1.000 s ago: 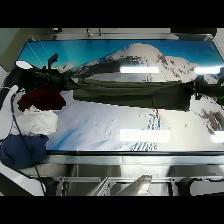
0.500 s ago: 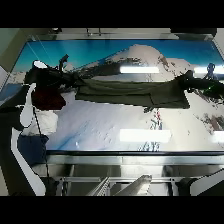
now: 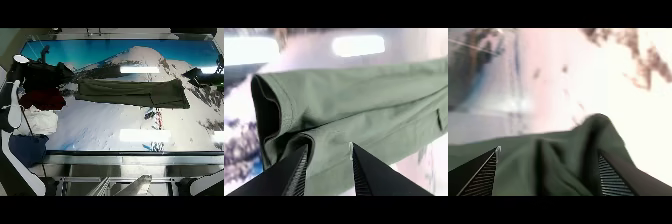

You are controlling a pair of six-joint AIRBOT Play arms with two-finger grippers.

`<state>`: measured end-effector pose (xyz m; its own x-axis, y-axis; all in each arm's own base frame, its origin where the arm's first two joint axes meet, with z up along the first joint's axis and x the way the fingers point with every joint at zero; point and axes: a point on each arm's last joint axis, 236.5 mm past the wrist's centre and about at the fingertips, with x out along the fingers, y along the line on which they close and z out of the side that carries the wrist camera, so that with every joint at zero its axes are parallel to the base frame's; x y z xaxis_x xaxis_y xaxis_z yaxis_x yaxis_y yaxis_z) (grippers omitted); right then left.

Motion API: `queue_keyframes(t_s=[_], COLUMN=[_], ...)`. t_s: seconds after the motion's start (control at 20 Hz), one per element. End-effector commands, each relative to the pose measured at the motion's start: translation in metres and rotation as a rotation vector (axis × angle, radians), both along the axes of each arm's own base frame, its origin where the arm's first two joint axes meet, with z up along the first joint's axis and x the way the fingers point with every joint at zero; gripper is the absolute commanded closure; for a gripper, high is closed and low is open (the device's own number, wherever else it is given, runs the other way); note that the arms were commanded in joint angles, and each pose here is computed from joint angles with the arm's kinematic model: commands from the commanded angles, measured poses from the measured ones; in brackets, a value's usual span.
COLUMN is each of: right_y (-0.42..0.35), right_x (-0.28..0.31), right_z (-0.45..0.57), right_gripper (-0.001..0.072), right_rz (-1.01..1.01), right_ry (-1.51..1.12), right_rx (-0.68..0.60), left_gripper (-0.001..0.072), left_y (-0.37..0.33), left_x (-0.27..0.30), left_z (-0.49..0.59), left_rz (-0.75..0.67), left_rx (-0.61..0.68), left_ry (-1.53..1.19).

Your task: Fold the shirts.

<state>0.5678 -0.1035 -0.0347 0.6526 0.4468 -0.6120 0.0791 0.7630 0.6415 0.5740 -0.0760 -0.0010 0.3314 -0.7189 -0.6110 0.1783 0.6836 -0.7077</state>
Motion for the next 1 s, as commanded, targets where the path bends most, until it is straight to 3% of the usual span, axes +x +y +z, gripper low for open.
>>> queue_keyframes(t_s=[0.0,0.05,0.1,0.4,0.65,0.9,0.95], right_y=[-0.016,-0.009,-0.004,0.022,0.044,0.045,0.044], right_x=[-0.032,-0.038,-0.043,-0.072,-0.059,-0.059,-0.058], right_z=[-0.028,-0.036,-0.045,-0.082,-0.061,-0.065,-0.066], right_gripper=[-0.0006,-0.0005,-0.0005,-0.0004,0.0,0.002,0.0232], right_rz=[0.048,0.073,0.093,0.205,0.242,0.24,0.237], right_ry=[0.167,0.196,0.222,0.346,0.245,0.252,0.25], right_rx=[-0.073,-0.048,-0.028,0.069,0.186,0.187,0.185], left_gripper=[0.0422,0.0542,0.0709,0.0701,0.07,0.0693,0.0693], left_y=[0.016,0.01,0.005,-0.04,-0.081,-0.121,-0.128], left_x=[-0.002,-0.005,-0.008,-0.02,-0.034,-0.05,-0.052], left_z=[0.044,0.054,0.06,0.059,0.048,0.036,0.033], left_rz=[0.027,0.015,-0.001,-0.089,-0.177,-0.271,-0.285], left_rx=[0.01,0.012,0.014,0.013,0.01,0.007,0.007], left_ry=[-0.065,-0.078,-0.089,-0.077,-0.058,-0.032,-0.029])
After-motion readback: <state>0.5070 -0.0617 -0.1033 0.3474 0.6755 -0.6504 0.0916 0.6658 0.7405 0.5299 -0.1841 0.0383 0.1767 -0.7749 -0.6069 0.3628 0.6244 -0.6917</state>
